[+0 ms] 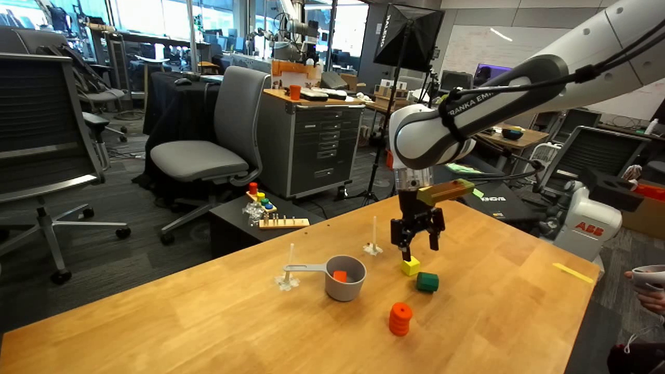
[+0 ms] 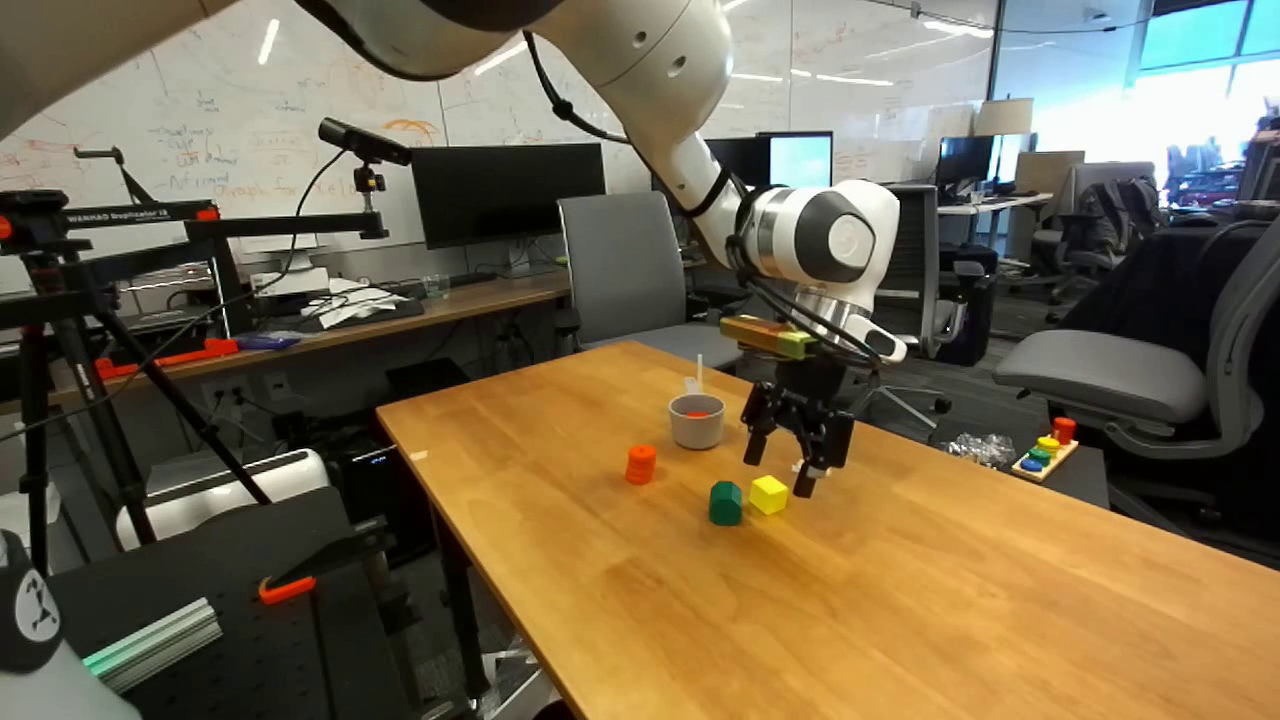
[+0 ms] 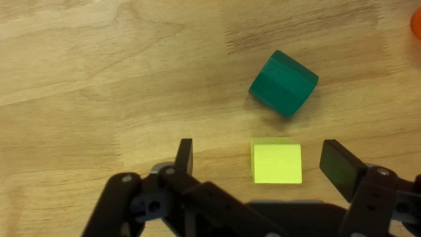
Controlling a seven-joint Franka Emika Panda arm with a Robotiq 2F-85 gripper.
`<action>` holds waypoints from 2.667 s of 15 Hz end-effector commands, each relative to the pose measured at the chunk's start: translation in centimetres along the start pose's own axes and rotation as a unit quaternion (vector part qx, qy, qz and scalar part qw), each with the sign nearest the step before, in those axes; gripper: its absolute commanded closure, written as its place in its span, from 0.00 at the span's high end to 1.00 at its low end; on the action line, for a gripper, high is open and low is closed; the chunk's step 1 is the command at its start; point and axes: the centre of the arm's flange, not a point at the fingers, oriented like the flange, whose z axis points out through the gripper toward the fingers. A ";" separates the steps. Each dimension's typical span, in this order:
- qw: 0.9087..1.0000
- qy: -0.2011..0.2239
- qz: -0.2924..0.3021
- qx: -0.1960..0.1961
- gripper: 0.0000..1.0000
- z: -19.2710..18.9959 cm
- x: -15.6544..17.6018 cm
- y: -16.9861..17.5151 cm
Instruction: Put all the blocks and rings in the cup
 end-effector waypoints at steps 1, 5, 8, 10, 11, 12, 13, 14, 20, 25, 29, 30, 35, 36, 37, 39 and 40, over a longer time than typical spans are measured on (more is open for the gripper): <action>1.000 -0.003 -0.016 0.002 1.00 -0.5 0.3 -0.5; 1.000 -0.005 -0.022 0.003 1.00 -0.3 0.7 -0.5; 1.000 -0.009 -0.028 0.003 1.00 0.1 1.2 -0.8; 0.999 -0.011 -0.032 0.004 1.00 0.4 1.6 -1.2; 0.999 -0.013 -0.035 0.004 1.00 0.7 1.8 -1.5; 0.999 -0.013 -0.037 0.003 1.00 0.9 2.0 -1.7; 0.999 -0.013 -0.040 0.002 0.83 1.0 2.1 -1.9; 0.999 -0.012 -0.041 0.001 0.74 1.2 2.2 -2.1; 0.999 -0.003 -0.039 0.004 0.27 1.1 2.4 -1.9; 0.999 0.014 -0.049 0.004 0.14 0.7 0.8 -3.0; 0.996 0.042 -0.074 0.013 0.14 -1.3 -0.9 -6.3; 0.995 0.052 -0.081 0.015 0.14 -2.2 -1.3 -7.3; 0.990 0.088 -0.108 0.018 0.14 -6.4 -3.3 -11.3; 0.989 0.094 -0.113 0.020 0.14 -7.2 -3.6 -11.8; 0.988 0.099 -0.116 0.020 0.14 -7.9 -3.9 -12.3; 0.987 0.106 -0.121 0.021 0.14 -8.9 -4.3 -13.1; 0.986 0.108 -0.123 0.023 0.14 -9.2 -4.4 -13.4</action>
